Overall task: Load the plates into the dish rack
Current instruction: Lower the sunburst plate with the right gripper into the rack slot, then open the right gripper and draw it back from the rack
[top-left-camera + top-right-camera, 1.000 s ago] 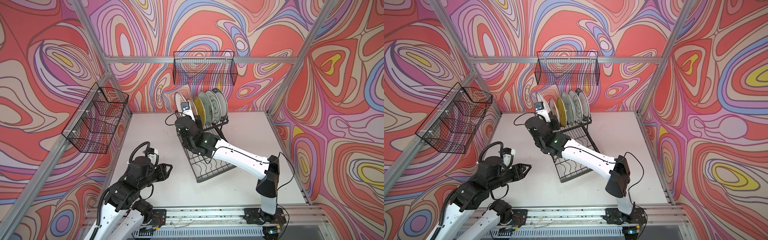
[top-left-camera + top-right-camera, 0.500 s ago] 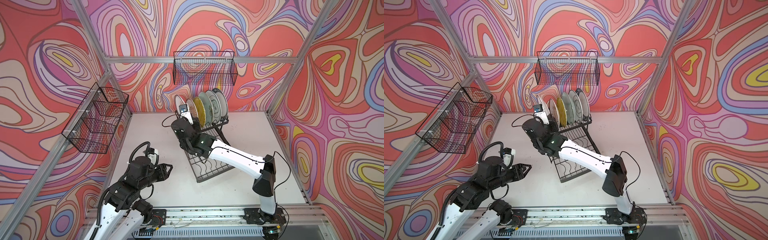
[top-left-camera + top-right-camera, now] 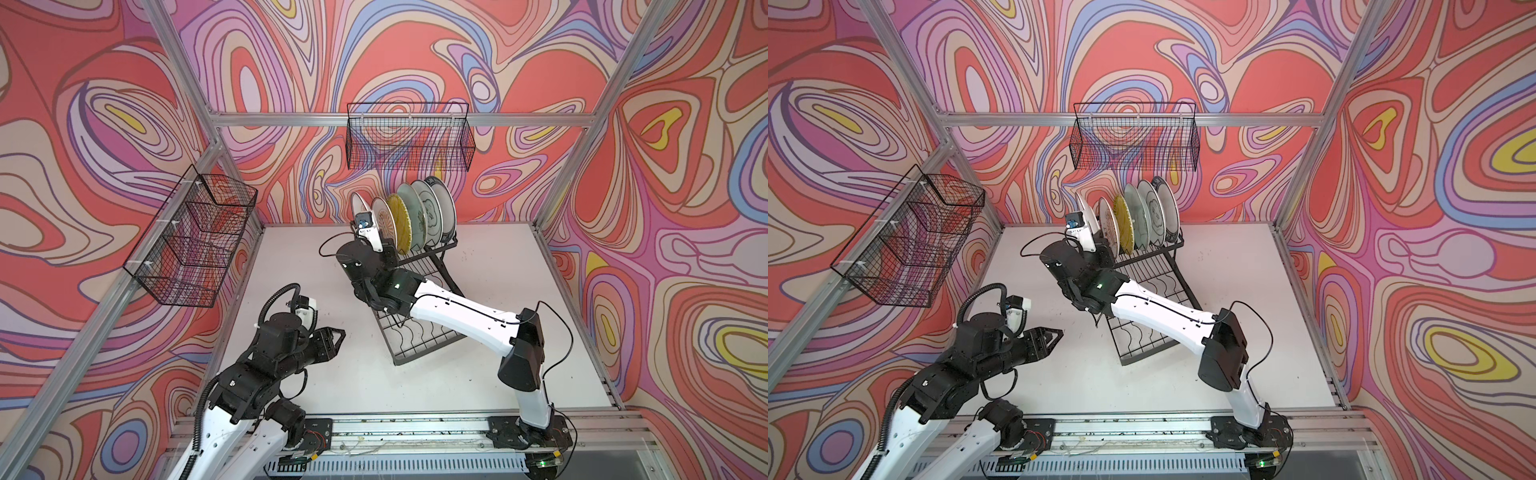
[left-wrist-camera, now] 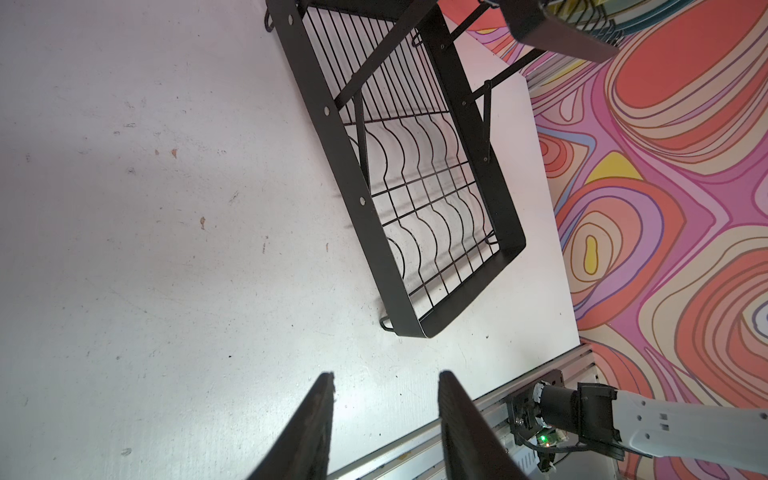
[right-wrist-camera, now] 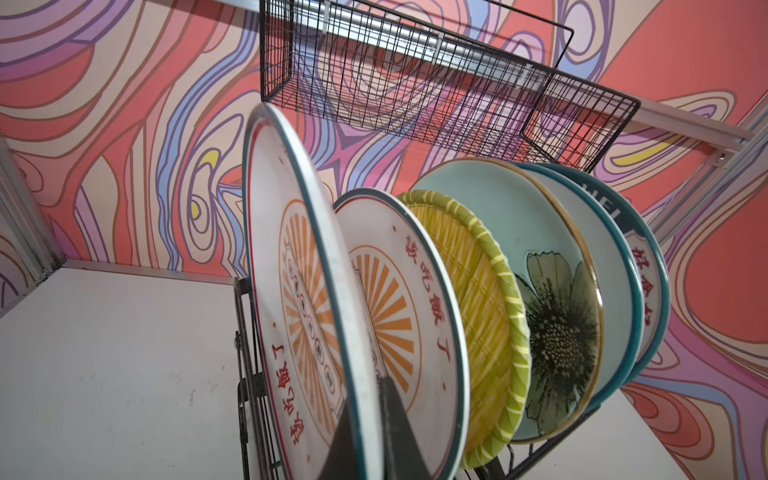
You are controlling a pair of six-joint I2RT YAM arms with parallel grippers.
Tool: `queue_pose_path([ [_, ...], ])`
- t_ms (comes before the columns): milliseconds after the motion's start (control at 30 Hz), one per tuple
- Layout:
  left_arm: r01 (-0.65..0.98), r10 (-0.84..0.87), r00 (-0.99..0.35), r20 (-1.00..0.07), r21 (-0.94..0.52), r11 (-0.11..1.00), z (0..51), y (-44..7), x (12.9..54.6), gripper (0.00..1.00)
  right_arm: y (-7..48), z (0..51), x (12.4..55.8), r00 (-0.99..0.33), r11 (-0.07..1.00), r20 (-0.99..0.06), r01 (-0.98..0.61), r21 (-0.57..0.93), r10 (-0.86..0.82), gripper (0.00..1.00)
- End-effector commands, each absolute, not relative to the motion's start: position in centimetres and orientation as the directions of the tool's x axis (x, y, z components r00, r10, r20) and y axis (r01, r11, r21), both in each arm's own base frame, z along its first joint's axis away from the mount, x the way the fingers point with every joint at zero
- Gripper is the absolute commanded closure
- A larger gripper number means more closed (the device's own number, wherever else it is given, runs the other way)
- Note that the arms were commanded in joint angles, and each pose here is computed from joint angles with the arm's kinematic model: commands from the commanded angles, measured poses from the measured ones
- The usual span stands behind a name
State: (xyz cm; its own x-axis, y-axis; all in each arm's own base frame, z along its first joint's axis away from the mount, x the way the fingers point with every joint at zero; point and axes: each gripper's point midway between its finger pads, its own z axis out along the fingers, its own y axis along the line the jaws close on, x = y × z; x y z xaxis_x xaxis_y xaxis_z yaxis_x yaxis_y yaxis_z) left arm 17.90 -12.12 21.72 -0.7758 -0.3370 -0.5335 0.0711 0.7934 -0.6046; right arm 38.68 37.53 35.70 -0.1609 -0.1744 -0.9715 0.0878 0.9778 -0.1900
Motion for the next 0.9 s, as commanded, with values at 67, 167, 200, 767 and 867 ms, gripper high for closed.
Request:
queue_pose_path([
  [67, 0.075, -0.337, -0.777, -0.532, -0.609, 0.79, 21.6, -12.3, 17.9, 0.55, 36.5, 36.0, 38.7, -0.159, 0.969, -0.973, 0.155, -0.194, -0.17, 1.0],
  [167, 0.073, -0.338, -0.777, -0.531, -0.609, 0.79, 21.5, -12.3, 17.9, 0.55, 36.7, 35.1, 38.8, -0.176, 0.968, -0.968, 0.144, -0.205, -0.179, 1.0],
  [200, 0.072, -0.339, -0.777, -0.53, -0.609, 0.79, 21.5, -12.2, 17.9, 0.55, 36.8, 34.8, 38.8, -0.183, 0.968, -0.966, 0.138, -0.209, -0.182, 1.0],
  [767, 0.062, -0.344, -0.775, -0.53, -0.606, 0.793, 21.5, -11.9, 17.6, 0.51, 37.2, 35.6, 38.7, -0.175, 0.976, -0.969, 0.101, -0.191, -0.172, 0.62],
  [867, 0.055, -0.349, -0.772, -0.531, -0.603, 0.796, 21.5, -11.8, 17.7, 0.5, 37.5, 36.6, 38.8, -0.154, 0.979, -0.974, 0.088, -0.182, -0.167, 0.59],
])
